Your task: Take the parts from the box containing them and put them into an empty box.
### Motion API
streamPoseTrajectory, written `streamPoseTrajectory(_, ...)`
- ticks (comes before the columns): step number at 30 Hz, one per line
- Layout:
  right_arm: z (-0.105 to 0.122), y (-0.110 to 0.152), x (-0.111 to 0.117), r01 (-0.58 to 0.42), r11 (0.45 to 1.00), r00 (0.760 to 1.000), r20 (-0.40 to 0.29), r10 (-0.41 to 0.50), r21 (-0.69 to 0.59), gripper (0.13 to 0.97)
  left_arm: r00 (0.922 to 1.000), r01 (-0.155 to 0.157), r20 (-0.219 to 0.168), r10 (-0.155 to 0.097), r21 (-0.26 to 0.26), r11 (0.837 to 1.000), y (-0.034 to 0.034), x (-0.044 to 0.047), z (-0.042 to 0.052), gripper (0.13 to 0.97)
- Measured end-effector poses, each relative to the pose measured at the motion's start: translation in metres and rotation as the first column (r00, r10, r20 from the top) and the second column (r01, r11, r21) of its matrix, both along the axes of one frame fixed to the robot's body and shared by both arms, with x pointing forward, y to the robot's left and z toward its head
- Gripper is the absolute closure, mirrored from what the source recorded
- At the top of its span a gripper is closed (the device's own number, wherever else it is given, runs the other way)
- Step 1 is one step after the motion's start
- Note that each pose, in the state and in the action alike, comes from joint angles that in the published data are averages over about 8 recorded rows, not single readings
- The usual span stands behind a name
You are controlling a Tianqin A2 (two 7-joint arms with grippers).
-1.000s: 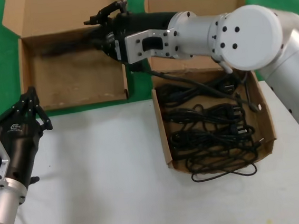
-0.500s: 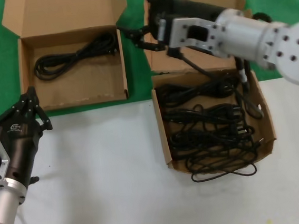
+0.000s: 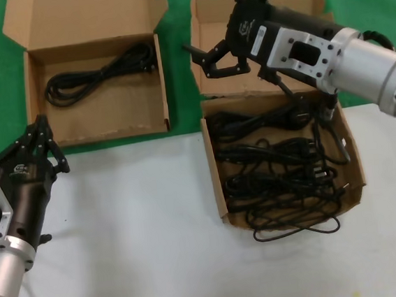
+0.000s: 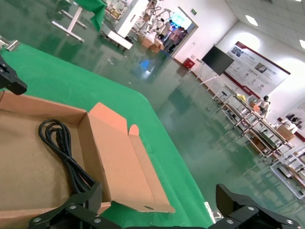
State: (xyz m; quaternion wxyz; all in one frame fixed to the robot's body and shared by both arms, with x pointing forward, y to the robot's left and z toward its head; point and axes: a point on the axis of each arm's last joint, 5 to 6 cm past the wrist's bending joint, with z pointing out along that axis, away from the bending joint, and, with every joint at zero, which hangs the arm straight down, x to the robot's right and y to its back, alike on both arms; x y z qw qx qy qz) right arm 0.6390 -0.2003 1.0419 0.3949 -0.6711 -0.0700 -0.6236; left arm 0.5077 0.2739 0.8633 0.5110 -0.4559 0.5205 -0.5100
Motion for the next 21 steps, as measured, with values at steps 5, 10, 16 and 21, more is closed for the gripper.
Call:
streamPoseTrajectory(5, -0.008, -0.002, -0.003, 0.008, 0.999, 1.000, -0.017, -0.008, 0.039, 0.297, 1.0000, -0.001, -0.001, 0.001, 0.000, 1.000, 0.0002, -0.0002, -0.0003, 0.936)
streamPoseTrajectory(10, -0.019, -0.005, -0.007, 0.024, 0.995, 0.999, -0.045, -0.020, 0.099, 0.221, 1.0000, -0.003, -0.002, 0.003, 0.001, 1.000, 0.0006, -0.0005, -0.0008, 0.907)
streamPoseTrajectory(16, -0.035, -0.010, -0.014, 0.053, 0.982, 0.996, -0.085, -0.038, 0.180, 0.169, 1.0000, -0.005, -0.004, 0.005, 0.001, 1.000, 0.0011, -0.0009, -0.0014, 0.858)
streamPoseTrajectory(21, -0.048, -0.015, -0.020, 0.082, 0.966, 0.991, -0.120, -0.054, 0.246, 0.134, 1.0000, -0.007, -0.005, 0.007, 0.001, 1.000, 0.0016, -0.0013, -0.0020, 0.768)
